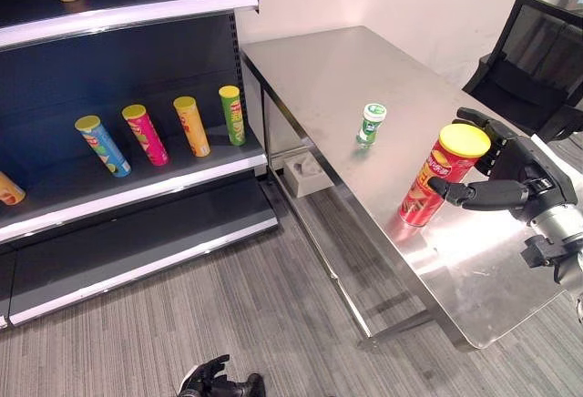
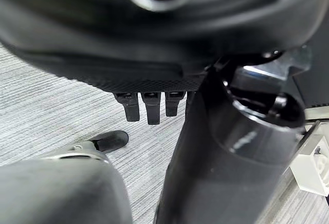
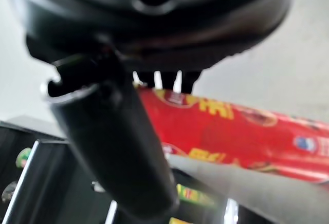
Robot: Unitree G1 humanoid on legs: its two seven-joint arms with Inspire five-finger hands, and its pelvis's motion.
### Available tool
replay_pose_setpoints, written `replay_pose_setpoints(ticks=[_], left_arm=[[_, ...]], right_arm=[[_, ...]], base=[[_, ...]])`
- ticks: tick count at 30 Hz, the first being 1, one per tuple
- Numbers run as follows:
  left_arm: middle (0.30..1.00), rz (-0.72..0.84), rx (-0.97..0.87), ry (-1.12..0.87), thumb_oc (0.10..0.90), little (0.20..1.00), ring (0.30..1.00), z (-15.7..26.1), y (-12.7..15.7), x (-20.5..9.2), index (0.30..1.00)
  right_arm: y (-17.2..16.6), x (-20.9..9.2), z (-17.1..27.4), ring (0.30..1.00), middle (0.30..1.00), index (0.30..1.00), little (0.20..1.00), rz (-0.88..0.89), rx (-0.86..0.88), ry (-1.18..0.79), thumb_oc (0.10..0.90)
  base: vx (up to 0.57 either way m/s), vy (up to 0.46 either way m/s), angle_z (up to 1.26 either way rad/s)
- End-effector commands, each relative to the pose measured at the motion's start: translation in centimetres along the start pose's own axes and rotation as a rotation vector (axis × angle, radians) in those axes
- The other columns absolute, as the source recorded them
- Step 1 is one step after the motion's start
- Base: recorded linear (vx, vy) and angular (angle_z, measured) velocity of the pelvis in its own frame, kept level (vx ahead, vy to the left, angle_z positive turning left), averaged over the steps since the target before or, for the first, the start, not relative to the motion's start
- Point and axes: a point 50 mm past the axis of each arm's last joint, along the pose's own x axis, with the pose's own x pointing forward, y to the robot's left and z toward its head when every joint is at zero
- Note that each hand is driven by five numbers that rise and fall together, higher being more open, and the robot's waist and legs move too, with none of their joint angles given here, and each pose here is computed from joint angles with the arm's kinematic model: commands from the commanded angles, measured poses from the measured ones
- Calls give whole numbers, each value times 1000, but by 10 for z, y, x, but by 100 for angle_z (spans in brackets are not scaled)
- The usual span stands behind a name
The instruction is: Put the goods on the table back onto the shelves and tidy them up.
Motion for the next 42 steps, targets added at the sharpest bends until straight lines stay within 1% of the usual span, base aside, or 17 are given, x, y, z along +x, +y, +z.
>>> replay_pose_setpoints(ticks=[1,5,11,25,29,39,40,42], left_arm=[[900,-24,25,-80,800,900,900,27,-1,7,900],[900,-25,30,-76,800,900,900,26,-2,7,900],[900,-27,35,-71,800,900,900,25,-3,7,900],[900,-30,36,-54,800,900,900,21,-1,6,900],[900,-33,38,-49,800,900,900,20,-1,6,900],[900,-35,48,-51,800,900,900,21,0,6,900],[900,-35,49,-52,800,900,900,21,0,6,900],[900,-34,50,-49,800,900,900,21,1,6,900]], right_arm=[[-19,21,54,900,900,900,900,-98,-4,-274,800],[-26,21,54,900,900,900,900,-152,-5,-281,800],[-32,28,56,900,900,900,900,-182,16,-284,800],[-19,43,59,900,900,900,900,-47,126,-262,800],[-21,44,59,900,900,900,900,-35,107,-228,800],[-33,43,68,900,900,900,900,-15,-21,-141,800],[-35,43,71,300,300,300,300,-6,-53,-124,400],[-36,43,72,300,300,300,300,-1,-72,-113,400]], base=[[0,0,0],[0,0,0],[0,0,0],[0,-1,0],[3,-8,4],[2,-1,1],[7,0,3],[0,0,0]])
